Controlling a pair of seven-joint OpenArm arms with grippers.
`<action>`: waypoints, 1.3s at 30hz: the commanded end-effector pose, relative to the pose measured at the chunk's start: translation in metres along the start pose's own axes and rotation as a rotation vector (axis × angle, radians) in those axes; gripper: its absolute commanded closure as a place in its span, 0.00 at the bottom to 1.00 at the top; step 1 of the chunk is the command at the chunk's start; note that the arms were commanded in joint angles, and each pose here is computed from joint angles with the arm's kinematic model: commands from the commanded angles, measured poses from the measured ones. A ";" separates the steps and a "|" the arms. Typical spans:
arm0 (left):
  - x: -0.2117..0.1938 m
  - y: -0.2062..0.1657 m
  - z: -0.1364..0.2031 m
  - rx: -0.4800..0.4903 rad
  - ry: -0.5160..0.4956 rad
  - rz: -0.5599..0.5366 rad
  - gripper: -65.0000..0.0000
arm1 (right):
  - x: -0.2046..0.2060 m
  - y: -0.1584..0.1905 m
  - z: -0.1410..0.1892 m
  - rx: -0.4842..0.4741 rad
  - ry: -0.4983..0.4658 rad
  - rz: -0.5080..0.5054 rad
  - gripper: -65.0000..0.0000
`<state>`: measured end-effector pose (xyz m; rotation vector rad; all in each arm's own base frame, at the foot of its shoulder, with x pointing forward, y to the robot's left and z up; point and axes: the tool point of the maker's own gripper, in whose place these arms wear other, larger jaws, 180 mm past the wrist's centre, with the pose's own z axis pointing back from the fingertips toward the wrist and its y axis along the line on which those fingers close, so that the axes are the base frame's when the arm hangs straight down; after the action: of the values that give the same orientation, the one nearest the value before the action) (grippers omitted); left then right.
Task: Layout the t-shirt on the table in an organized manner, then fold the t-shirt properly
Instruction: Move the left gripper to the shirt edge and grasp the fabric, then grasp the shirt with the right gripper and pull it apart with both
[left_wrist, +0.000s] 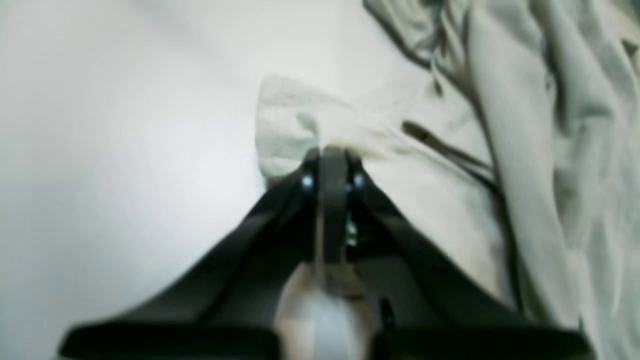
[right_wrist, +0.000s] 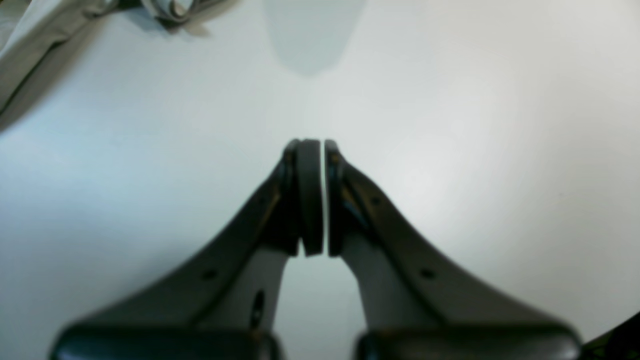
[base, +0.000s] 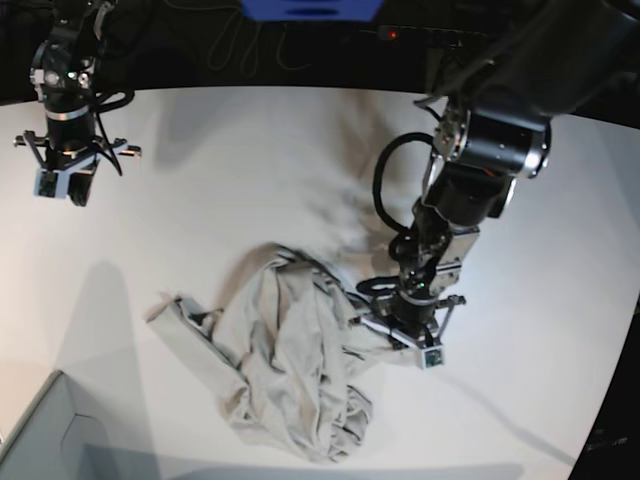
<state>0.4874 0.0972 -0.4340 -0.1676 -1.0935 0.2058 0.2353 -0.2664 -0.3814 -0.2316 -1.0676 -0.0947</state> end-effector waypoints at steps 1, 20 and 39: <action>0.044 0.006 -0.006 0.006 -0.102 -0.009 0.98 | 0.015 0.000 0.000 0.010 -0.053 0.010 1.00; 0.101 0.166 0.108 0.089 -0.379 0.184 0.90 | 0.048 0.124 -0.043 0.304 -0.068 0.024 0.75; 0.037 0.169 0.138 0.090 -0.271 0.191 0.60 | 0.025 0.253 -0.114 0.589 0.181 0.146 0.43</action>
<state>0.3573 0.2684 -0.3982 -0.1683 -1.2744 0.4685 0.3765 -0.0518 -0.4666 0.2075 -0.7922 0.3101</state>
